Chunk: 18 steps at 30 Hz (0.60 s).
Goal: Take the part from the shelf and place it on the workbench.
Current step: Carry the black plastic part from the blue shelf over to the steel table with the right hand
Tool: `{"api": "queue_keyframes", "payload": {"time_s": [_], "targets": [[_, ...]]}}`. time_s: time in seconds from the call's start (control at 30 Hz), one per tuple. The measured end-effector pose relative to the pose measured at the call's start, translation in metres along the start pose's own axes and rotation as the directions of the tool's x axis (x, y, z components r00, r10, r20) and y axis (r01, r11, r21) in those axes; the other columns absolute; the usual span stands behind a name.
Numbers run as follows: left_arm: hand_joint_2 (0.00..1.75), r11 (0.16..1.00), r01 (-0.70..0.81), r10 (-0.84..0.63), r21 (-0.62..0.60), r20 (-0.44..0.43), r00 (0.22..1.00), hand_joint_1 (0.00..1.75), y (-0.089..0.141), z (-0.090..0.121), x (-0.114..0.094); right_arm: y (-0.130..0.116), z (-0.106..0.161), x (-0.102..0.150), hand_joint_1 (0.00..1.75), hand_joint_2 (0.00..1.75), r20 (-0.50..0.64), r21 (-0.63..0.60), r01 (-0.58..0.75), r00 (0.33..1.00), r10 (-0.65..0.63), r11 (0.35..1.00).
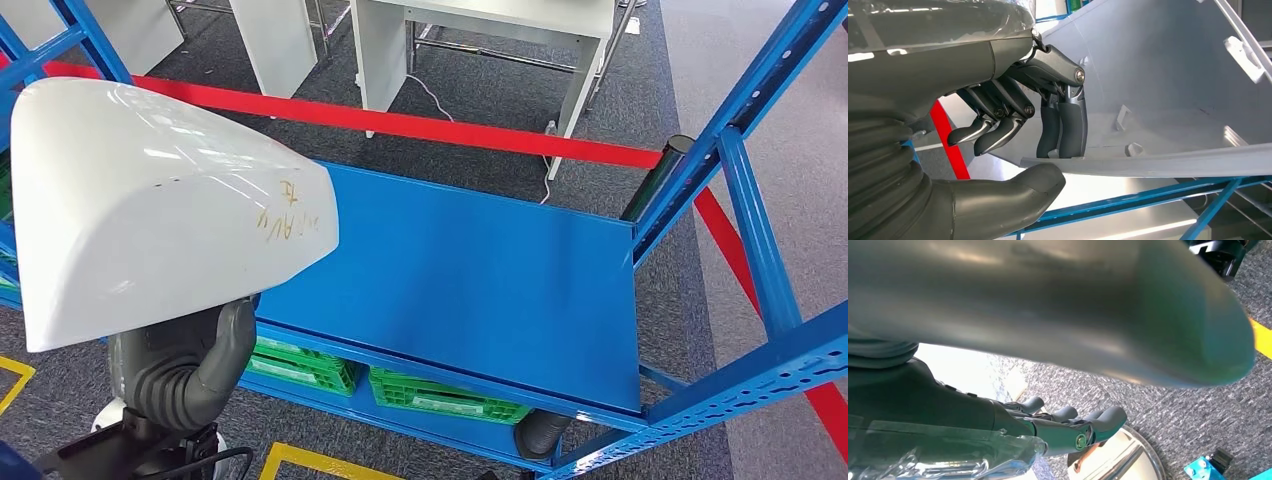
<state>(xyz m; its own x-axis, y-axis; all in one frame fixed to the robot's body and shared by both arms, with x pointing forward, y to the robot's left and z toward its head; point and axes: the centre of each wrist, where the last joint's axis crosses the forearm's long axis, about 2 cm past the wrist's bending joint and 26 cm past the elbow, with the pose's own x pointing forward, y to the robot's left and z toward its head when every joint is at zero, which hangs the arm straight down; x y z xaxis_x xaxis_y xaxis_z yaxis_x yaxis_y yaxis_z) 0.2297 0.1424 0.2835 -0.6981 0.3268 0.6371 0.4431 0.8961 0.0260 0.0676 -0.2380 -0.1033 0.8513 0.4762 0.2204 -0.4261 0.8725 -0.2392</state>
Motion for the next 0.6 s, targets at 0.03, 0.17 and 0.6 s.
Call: {"api": "queue_keyframes", "payload": {"time_s": [0.03, 0.17, 0.6], "targets": [[1.75, 1.000, 0.000, 0.000, 0.000, 0.001, 1.000, 1.75, 0.0000, 0.0000, 0.0000, 0.0000, 0.0000, 0.0000, 0.00, 0.00, 0.000, 0.000, 0.000, 1.000, 0.000, 1.000], [1.75, 1.000, 0.000, 0.000, -0.001, 0.001, 1.000, 1.75, 0.0000, 0.0000, 0.0000, -0.0001, 0.0000, -0.0001, 0.00, 0.00, 0.000, 0.000, 0.000, 1.000, 0.000, 1.000], [1.75, 1.000, -0.020, 0.020, -0.003, -0.005, 1.000, 1.75, -0.0002, 0.0001, -0.0003, -0.0001, 0.0000, -0.0001, 0.00, 0.00, -0.002, 0.000, -0.006, 1.000, 0.006, 1.000]]}}
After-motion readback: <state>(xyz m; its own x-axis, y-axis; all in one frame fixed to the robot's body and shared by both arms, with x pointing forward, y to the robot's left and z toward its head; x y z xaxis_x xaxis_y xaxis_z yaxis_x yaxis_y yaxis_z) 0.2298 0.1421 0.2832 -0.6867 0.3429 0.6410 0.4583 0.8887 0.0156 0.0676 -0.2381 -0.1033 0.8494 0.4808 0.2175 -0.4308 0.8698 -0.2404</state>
